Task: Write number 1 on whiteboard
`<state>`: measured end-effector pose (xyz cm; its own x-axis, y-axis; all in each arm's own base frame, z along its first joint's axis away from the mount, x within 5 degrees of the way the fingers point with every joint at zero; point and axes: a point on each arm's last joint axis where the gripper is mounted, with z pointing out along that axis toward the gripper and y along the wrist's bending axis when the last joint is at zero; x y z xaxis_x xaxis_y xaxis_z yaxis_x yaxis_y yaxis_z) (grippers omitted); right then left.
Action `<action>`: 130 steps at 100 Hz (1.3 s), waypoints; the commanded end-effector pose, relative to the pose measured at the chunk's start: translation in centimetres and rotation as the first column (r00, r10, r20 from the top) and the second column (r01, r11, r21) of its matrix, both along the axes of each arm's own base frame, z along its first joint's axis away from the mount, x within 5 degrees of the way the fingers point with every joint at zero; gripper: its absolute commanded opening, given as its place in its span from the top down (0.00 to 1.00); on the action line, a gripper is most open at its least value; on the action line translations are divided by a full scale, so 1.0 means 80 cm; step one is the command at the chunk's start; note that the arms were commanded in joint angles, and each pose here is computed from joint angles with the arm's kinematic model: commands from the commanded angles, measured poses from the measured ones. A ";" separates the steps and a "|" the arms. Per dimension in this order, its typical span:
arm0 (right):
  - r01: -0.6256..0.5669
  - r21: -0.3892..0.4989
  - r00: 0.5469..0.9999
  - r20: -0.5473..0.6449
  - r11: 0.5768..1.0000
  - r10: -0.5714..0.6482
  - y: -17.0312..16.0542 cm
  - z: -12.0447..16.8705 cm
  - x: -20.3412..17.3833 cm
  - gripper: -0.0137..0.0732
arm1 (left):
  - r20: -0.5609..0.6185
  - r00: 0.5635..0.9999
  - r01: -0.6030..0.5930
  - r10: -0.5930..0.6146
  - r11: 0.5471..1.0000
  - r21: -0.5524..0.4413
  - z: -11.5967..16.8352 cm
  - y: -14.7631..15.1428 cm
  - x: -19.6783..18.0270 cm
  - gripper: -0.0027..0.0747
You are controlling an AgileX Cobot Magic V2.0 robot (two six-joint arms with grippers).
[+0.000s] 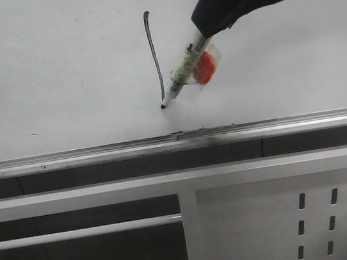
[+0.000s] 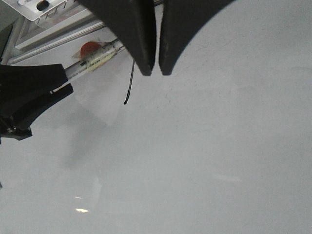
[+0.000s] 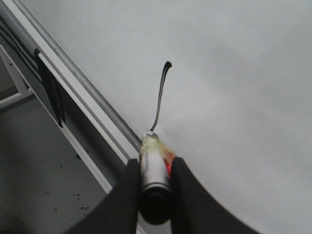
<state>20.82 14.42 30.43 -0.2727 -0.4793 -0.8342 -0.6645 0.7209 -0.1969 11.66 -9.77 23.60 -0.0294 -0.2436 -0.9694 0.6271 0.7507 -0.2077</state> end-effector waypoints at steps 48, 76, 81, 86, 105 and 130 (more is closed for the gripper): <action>-0.211 0.030 0.976 -0.039 0.977 0.212 0.024 0.036 -0.071 0.92 | 0.240 0.931 0.232 -0.275 0.953 0.193 0.014 -0.026 -0.024 0.98; -0.257 -0.035 0.961 -0.116 0.966 0.251 0.029 0.051 -0.075 0.92 | 0.123 0.940 0.252 -0.318 0.890 0.380 -0.002 -0.032 -0.020 0.45; -0.262 -0.042 0.959 -0.121 0.964 0.256 0.031 0.055 -0.073 0.92 | 0.125 0.936 0.255 -0.330 0.876 0.410 0.000 -0.034 -0.019 0.42; -0.266 -0.051 0.957 -0.129 0.963 0.258 0.035 0.058 -0.070 0.92 | 0.126 0.930 0.258 -0.345 0.857 0.445 0.001 -0.037 -0.017 0.42; -0.317 -0.066 0.944 -0.113 0.946 0.309 0.055 0.070 -0.066 0.92 | 0.112 0.919 0.280 -0.378 0.826 0.490 0.002 -0.052 -0.005 0.42; -0.341 -0.059 0.937 -0.101 0.938 0.335 0.070 0.078 -0.064 0.92 | 0.109 0.897 0.328 -0.428 0.811 0.485 -0.001 -0.076 0.012 0.42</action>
